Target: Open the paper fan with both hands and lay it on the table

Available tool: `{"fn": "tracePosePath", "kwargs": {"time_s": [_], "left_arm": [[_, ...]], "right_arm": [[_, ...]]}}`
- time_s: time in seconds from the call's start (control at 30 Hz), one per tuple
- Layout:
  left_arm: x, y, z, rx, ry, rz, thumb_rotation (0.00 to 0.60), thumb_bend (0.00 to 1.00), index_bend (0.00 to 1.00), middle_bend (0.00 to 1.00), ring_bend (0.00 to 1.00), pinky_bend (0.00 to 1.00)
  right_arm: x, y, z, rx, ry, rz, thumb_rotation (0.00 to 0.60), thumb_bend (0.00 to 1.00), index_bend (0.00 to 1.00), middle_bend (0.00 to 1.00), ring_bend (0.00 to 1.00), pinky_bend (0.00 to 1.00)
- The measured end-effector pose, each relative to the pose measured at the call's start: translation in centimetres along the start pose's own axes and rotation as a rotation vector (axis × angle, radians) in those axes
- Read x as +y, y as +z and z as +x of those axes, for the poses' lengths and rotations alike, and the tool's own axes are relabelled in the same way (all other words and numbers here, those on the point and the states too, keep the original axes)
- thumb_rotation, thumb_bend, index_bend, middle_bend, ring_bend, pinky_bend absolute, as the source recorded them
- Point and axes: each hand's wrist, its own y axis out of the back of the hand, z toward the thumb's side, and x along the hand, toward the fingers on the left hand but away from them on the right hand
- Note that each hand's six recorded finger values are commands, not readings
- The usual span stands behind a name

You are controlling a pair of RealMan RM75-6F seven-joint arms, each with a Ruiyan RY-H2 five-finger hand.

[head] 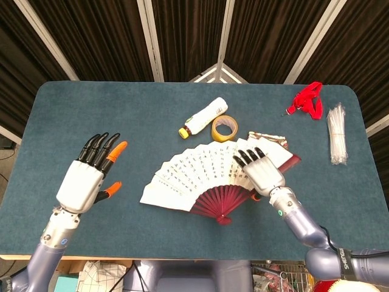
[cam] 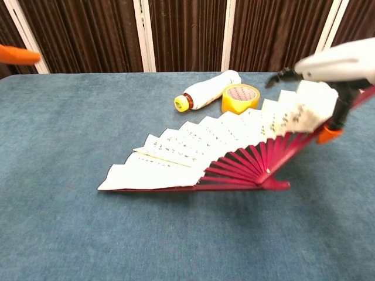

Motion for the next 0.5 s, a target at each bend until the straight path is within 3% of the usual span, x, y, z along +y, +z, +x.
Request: {"fn": "tracePosePath", "kwargs": {"time_s": [0.23, 0.37, 0.5], "left_arm": [[3.1, -1.3, -1.1, 0.025, 0.01, 0.063, 0.6, 0.23, 0.08, 0.0, 0.0, 0.08], [4.2, -2.6, -2.1, 0.046, -0.015, 0.12, 0.6, 0.23, 0.07, 0.01, 0.0, 0.09], [4.4, -4.6, -4.0, 0.091, -0.087, 0.183, 0.6, 0.23, 0.07, 0.03, 0.0, 0.09]], "right_arm": [[-3.4, -2.9, 1.8, -0.091, 0.112, 0.2, 0.6, 0.11, 0.0, 0.0, 0.06, 0.07], [-4.4, -5.3, 2.1, -0.153, 0.123, 0.214, 0.6, 0.11, 0.0, 0.0, 0.06, 0.07], [-4.5, -6.6, 2.5, -0.182, 0.092, 0.144, 0.6, 0.11, 0.0, 0.0, 0.09, 0.07]]}}
